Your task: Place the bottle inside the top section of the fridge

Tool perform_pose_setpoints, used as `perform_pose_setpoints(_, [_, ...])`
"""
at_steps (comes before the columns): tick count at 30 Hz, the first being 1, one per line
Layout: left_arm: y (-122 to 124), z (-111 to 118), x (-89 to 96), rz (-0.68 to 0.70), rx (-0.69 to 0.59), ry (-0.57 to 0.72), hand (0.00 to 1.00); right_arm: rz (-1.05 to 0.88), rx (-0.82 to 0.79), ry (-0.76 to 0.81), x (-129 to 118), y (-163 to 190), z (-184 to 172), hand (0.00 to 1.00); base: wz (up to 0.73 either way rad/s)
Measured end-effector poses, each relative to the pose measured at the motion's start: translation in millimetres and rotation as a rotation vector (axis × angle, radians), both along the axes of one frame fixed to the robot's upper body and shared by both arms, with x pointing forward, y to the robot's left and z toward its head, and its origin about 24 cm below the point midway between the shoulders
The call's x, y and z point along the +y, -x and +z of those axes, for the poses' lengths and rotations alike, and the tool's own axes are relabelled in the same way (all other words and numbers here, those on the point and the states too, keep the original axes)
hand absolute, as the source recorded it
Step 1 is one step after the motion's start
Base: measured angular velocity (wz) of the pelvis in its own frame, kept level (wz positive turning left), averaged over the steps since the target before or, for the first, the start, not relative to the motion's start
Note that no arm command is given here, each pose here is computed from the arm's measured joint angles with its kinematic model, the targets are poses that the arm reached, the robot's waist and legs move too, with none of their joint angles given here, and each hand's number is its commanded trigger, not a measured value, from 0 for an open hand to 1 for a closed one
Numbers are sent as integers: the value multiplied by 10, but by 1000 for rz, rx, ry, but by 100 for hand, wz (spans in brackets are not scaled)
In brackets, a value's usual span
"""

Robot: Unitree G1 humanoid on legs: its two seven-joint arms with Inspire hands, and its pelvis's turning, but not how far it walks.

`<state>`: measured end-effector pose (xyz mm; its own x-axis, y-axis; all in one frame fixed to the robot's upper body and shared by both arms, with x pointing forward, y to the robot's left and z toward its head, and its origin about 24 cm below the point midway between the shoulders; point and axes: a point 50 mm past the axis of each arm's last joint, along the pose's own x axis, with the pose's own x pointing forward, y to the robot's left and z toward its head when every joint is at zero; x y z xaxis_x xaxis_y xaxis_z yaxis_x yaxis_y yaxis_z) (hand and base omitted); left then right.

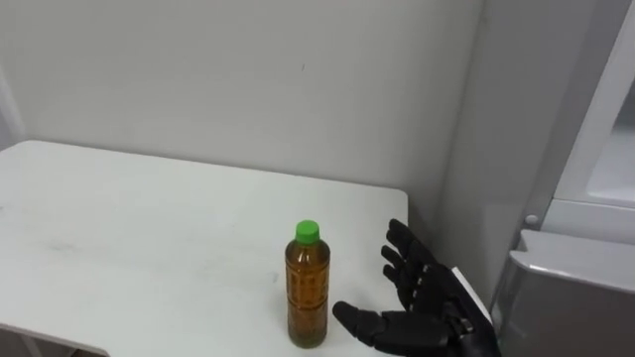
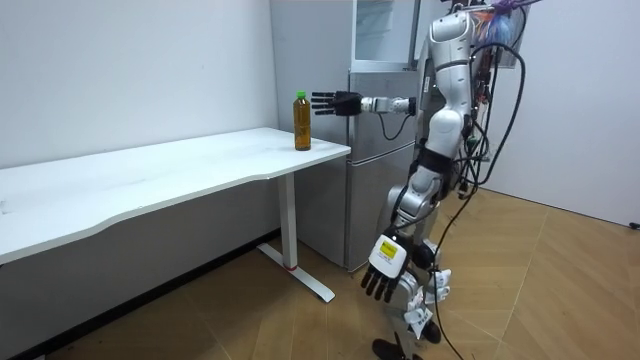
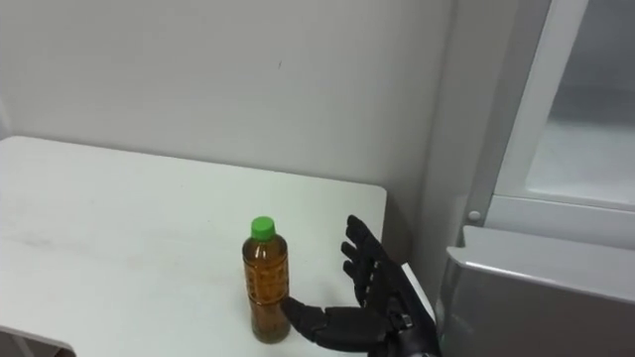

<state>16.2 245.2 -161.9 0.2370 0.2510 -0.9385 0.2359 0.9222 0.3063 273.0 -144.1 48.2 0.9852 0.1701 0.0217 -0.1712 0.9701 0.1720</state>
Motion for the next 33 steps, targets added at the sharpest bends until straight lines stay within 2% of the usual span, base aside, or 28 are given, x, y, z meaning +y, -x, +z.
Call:
perform_pose_setpoints(8, [47,4,-1,-4,17,-7,0,-70,112,27,-106,-24,-248,0,11])
perform_pose_setpoints(13, [42,7,-23,-5,7,-1,0,-128,159,55,-166,-179,-313,0,13])
perform_pose_setpoints(21, [132,-10,-70,8,41,8,0,-216,262,70,-251,-141,-533,0,11])
perform_pose_setpoints(33, [206,-5,-63,15,65,2,0,-268,262,78,-275,-162,-516,0,6])
